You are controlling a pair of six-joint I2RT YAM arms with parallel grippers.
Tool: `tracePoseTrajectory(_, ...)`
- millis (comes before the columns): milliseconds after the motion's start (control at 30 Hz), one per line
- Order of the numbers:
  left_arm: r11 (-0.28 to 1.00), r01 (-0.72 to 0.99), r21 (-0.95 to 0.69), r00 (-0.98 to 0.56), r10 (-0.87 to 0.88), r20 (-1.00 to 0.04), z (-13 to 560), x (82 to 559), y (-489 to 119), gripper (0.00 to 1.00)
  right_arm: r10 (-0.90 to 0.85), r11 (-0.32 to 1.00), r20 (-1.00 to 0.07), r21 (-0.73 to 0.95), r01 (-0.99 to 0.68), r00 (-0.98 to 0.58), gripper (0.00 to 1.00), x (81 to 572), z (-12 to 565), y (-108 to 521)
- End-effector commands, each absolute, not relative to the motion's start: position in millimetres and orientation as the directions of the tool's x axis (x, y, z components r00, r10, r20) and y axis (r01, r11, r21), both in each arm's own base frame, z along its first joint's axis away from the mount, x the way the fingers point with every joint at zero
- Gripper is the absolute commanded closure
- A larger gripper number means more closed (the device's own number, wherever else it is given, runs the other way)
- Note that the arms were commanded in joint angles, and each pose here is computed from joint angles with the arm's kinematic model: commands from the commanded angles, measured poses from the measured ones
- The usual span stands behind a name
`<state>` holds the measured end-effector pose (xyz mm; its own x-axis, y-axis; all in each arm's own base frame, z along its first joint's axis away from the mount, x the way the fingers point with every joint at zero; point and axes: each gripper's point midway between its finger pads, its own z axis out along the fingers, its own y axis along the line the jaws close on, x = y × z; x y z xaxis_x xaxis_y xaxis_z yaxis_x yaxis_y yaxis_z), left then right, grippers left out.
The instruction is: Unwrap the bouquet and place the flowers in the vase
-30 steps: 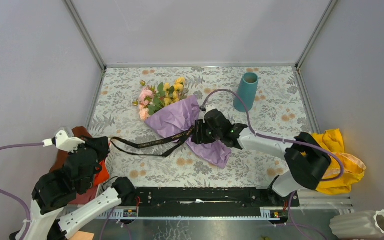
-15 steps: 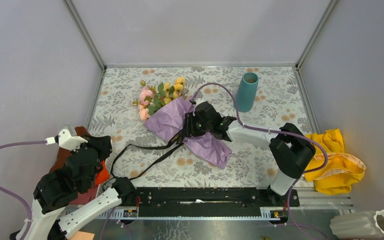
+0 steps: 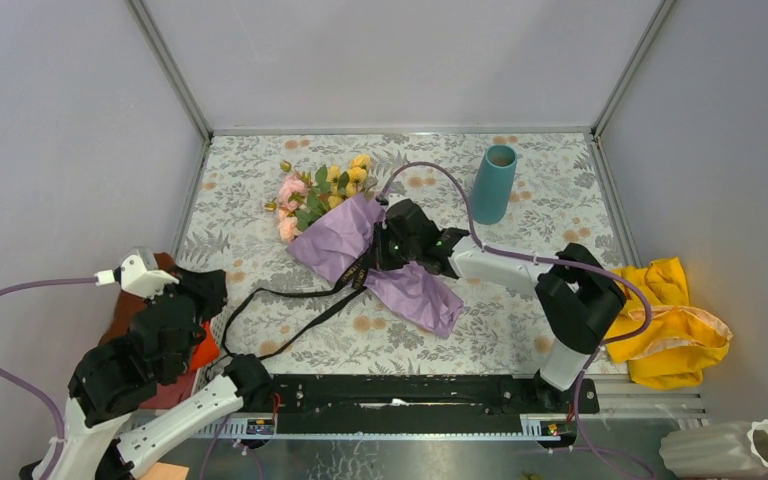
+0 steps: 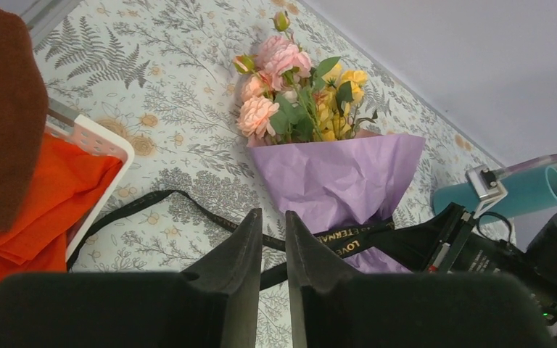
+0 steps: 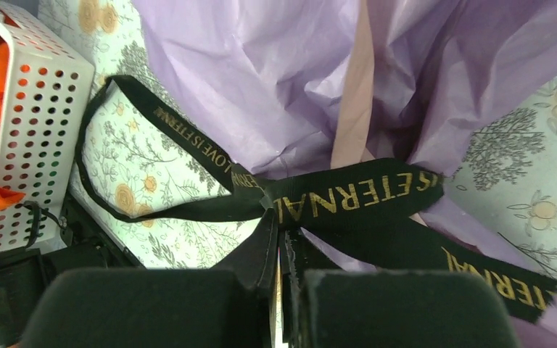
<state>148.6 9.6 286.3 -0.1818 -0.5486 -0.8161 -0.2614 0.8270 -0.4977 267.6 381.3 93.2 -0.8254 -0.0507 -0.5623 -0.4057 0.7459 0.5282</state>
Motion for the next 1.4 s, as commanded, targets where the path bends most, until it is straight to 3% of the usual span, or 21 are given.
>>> tracePoseTrajectory(0,0.828,-0.212,-0.519,-0.18,-0.555,-0.812,297,158,-6,0.76,-0.006,0.739,-0.702,0.477,-0.476,-0.712,0.98,284,176,379)
tracePoseTrajectory(233,0.852,-0.168,-0.496,-0.238,-0.523,-0.818,294,171,-32,0.76,-0.016,0.869,-0.794,0.29,-0.401,-0.608,0.91,305,200,328)
tracePoseTrajectory(567,0.862,-0.117,-0.493,-0.295,-0.504,-0.812,285,186,-63,0.76,0.074,0.96,-0.779,0.224,-0.166,-0.623,0.88,353,184,244)
tracePoseTrajectory(633,0.862,-0.108,-0.495,-0.307,-0.503,-0.808,281,188,-69,0.76,0.097,0.975,-0.777,0.201,-0.099,-0.622,0.81,364,181,224)
tracePoseTrajectory(767,0.865,-0.101,-0.492,-0.33,-0.496,-0.803,275,191,-77,0.76,0.103,0.994,-0.775,0.103,0.036,-0.624,0.55,382,176,191)
tracePoseTrajectory(833,0.866,-0.1,-0.489,-0.337,-0.492,-0.803,273,192,-79,0.76,0.096,0.995,-0.768,0.063,0.073,-0.634,0.49,384,173,182)
tracePoseTrajectory(967,0.87,-0.1,-0.483,-0.342,-0.486,-0.804,271,194,-81,0.76,0.098,0.994,-0.751,0.106,0.027,-0.653,0.47,374,171,190)
tracePoseTrajectory(1167,0.874,-0.102,-0.476,-0.336,-0.48,-0.81,273,195,-81,0.75,0.122,0.901,-0.753,0.357,-0.245,-0.647,0.42,333,186,236)
tracePoseTrajectory(1367,0.875,-0.091,-0.475,-0.326,-0.477,-0.816,280,200,-86,0.74,0.028,0.827,-0.742,0.393,-0.401,-0.669,0.4,272,176,272)
